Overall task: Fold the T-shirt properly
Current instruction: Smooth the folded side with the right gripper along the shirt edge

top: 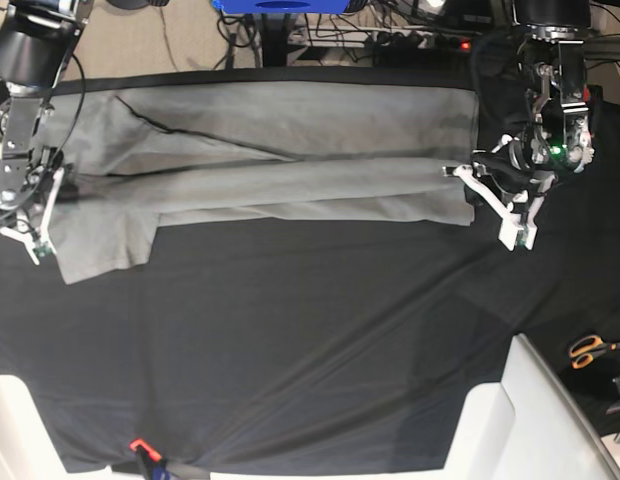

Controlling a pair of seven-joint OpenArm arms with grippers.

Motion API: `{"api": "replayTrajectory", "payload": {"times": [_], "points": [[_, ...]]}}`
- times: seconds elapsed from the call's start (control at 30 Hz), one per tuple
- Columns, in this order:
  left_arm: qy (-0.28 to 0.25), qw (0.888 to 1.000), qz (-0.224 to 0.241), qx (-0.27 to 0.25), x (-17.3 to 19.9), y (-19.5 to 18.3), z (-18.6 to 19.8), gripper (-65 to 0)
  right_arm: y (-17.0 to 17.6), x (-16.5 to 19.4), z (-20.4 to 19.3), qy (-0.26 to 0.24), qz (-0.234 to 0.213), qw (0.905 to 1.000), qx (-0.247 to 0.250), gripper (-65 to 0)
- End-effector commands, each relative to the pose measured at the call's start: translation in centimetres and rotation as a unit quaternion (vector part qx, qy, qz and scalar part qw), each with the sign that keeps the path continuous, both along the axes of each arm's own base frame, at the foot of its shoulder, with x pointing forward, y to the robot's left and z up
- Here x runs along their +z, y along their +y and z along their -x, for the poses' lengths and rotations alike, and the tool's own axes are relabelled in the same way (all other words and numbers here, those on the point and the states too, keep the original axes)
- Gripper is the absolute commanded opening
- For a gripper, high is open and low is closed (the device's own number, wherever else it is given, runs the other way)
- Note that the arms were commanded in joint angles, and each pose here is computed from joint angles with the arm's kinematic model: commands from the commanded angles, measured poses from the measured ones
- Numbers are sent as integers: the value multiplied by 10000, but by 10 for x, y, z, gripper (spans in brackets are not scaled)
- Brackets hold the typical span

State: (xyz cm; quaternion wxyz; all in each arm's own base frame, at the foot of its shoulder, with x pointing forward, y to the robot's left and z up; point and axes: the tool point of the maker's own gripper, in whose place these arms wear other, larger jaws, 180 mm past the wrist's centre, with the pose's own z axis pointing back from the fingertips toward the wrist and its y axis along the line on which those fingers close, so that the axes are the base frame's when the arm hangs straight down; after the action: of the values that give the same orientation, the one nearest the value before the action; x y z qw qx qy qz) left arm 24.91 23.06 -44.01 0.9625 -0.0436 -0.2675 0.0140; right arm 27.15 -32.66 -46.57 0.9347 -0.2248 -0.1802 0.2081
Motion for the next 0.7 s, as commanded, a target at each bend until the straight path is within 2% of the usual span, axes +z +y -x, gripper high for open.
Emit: {"api": "replayTrajectory", "payload": {"times": [0.0,0.07,0.17,0.27,0.33,0.4,0.47,0.53,0.6,0.67], "points": [[-157,9998,-76,35,6,7,-7,-650,-12,17,-11,-177,201,9996,-57,-584],[-190,9998,-50,64,4,6,-6,-650,-15,26,-14,-227,287,9992,-132,-492],[-220,9997,-50,66,5,6,-7,-650,-15,58,-30,-654,468,9968,-47,-347],[-228,9997,-50,66,5,6,-8,-650,-3,79,-49,-987,433,9941,111,-261],[-236,9997,-50,67,5,6,-9,-650,9,82,-68,-1045,110,9941,267,-245],[-251,9997,-51,64,6,6,-10,-650,19,70,-81,-902,-302,9949,320,-243],[-251,9997,-51,64,6,6,-10,-650,15,70,-89,-832,-309,9958,210,-243],[-251,9996,-50,67,6,6,-10,-650,4,68,-77,-618,2,9981,16,-243],[-254,9996,-52,74,6,7,-10,-650,12,63,-76,-711,-139,9973,99,-242],[-263,9996,-61,76,7,8,-10,-650,23,52,-79,-815,-490,9954,150,-230]]}}
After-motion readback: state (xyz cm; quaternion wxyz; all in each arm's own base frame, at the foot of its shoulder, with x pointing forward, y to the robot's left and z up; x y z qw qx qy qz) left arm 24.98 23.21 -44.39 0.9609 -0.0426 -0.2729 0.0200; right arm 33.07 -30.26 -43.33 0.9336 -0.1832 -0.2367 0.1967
